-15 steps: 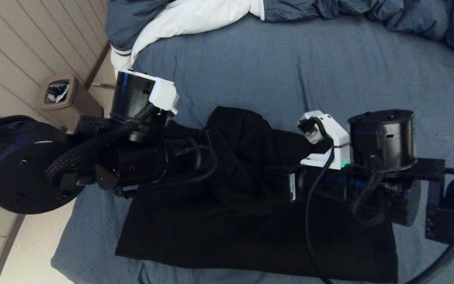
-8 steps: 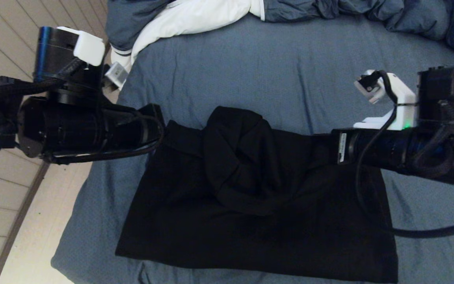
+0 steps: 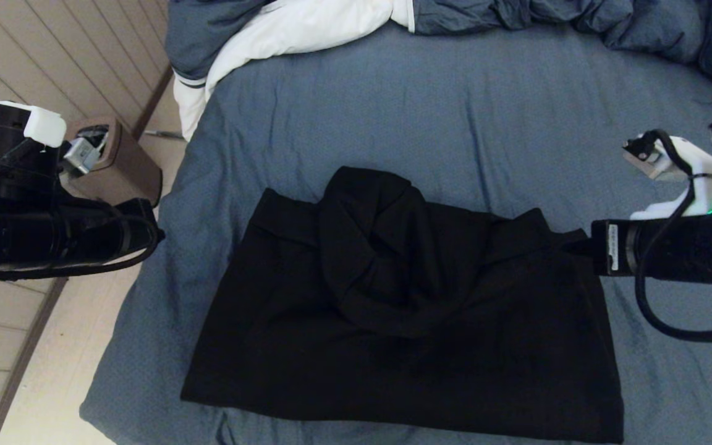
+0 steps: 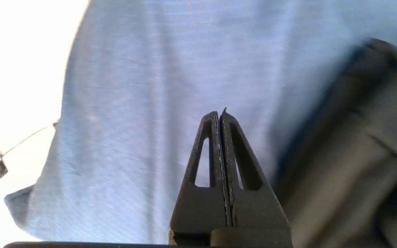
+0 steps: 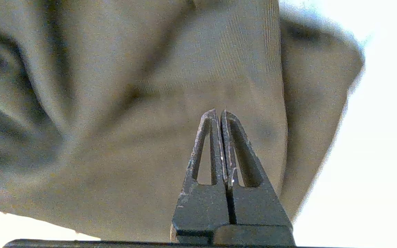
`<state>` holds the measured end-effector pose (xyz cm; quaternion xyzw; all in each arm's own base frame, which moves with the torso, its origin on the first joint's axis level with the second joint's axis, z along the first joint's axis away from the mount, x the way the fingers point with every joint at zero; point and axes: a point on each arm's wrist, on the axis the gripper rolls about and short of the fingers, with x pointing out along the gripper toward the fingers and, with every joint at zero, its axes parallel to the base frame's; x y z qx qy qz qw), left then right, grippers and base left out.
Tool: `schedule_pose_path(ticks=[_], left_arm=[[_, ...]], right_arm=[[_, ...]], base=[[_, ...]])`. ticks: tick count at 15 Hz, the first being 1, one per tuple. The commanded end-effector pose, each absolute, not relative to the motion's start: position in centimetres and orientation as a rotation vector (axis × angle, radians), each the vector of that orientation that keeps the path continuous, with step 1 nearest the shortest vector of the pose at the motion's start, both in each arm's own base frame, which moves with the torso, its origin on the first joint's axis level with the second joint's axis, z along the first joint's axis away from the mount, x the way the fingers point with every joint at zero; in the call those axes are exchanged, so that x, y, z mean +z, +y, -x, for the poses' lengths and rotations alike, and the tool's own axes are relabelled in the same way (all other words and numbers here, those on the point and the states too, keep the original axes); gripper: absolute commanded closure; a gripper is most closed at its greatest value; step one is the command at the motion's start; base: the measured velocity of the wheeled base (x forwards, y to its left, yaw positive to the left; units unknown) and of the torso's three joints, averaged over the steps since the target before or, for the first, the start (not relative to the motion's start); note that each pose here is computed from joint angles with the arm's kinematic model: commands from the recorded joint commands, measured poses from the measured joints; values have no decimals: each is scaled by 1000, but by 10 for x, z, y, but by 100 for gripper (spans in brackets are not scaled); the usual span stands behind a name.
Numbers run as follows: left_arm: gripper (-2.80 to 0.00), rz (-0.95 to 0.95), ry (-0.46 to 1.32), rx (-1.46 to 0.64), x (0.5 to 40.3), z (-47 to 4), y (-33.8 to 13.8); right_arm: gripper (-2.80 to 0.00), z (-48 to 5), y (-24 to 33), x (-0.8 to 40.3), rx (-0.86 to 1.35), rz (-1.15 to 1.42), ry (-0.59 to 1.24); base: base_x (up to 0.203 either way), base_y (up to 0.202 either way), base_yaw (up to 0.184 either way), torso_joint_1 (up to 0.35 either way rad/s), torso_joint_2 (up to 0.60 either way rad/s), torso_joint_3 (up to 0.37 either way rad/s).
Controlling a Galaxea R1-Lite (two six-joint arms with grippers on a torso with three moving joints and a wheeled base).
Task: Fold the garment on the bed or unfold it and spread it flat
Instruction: Fold the black sweatshirt
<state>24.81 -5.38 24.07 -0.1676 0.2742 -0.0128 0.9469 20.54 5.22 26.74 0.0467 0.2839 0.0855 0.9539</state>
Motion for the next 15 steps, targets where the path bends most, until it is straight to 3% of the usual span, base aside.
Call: schedule_pose_path(ticks=[1, 9, 10, 15], left_arm=[[0, 346, 577, -1, 224, -249, -49], [0, 363, 582, -51, 200, -245, -49], [0, 366, 582, -55, 200, -244, -49], [0, 368, 591, -59, 197, -240, -48]], right_arm=[[0, -201, 48, 265, 146, -93, 664], [0, -214, 51, 244, 133, -81, 774], [-280, -212, 50, 246, 131, -79, 773], [-280, -189, 41, 255, 106, -50, 869]], base=[[0, 0, 0, 0, 0, 0], [0, 0, 0, 0, 0, 0], [0, 0, 0, 0, 0, 0], [0, 0, 0, 0, 0, 0]])
